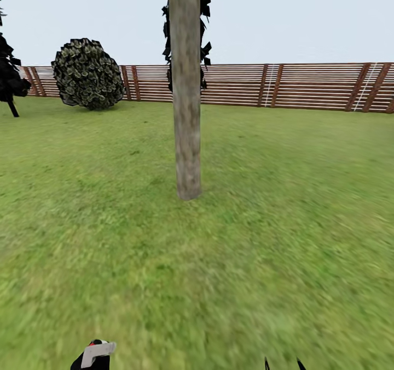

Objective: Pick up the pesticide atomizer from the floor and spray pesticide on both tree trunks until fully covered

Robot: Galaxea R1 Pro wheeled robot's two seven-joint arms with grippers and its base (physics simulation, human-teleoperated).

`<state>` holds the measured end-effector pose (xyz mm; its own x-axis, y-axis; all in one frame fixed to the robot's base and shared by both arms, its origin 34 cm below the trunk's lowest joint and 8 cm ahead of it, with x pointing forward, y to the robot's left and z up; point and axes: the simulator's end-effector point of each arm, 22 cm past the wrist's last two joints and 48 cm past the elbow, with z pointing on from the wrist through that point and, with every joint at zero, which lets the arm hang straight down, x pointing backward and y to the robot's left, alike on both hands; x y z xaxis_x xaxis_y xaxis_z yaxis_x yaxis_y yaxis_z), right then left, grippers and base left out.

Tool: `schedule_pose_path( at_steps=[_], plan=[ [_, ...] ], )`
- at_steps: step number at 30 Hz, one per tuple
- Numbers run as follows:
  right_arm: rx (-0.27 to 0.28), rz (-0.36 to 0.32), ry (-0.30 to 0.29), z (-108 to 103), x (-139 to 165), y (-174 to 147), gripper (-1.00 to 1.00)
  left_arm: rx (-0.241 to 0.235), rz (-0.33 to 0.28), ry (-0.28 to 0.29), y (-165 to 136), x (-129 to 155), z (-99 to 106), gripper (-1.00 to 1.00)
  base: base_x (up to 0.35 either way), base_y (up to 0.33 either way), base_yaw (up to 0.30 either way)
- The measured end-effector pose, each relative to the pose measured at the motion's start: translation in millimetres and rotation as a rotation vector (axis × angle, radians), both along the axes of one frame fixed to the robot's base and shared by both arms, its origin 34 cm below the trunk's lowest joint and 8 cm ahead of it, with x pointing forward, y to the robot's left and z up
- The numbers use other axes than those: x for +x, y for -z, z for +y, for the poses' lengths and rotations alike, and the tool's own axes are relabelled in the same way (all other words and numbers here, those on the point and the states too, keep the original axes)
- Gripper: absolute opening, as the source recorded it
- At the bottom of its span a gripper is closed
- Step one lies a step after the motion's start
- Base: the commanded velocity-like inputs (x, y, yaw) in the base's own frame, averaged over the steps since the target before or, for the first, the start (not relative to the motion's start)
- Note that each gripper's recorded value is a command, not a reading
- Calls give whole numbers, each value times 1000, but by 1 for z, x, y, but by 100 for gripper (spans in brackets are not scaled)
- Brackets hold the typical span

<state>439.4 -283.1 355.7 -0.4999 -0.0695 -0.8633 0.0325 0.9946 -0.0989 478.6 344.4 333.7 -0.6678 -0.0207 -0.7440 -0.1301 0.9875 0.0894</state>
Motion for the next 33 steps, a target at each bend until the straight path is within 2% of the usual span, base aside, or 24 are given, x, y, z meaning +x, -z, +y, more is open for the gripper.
schedule_pose_path(
  at_steps=[10,33],
  plan=[
    [0,31,-1,0,-11,8,100,0,1,0,0,0,0,-100,338,0,0],
    [-1,33,2,-1,-12,8,100,0,1,0,0,0,0,-100,338,0,5]
  ],
)
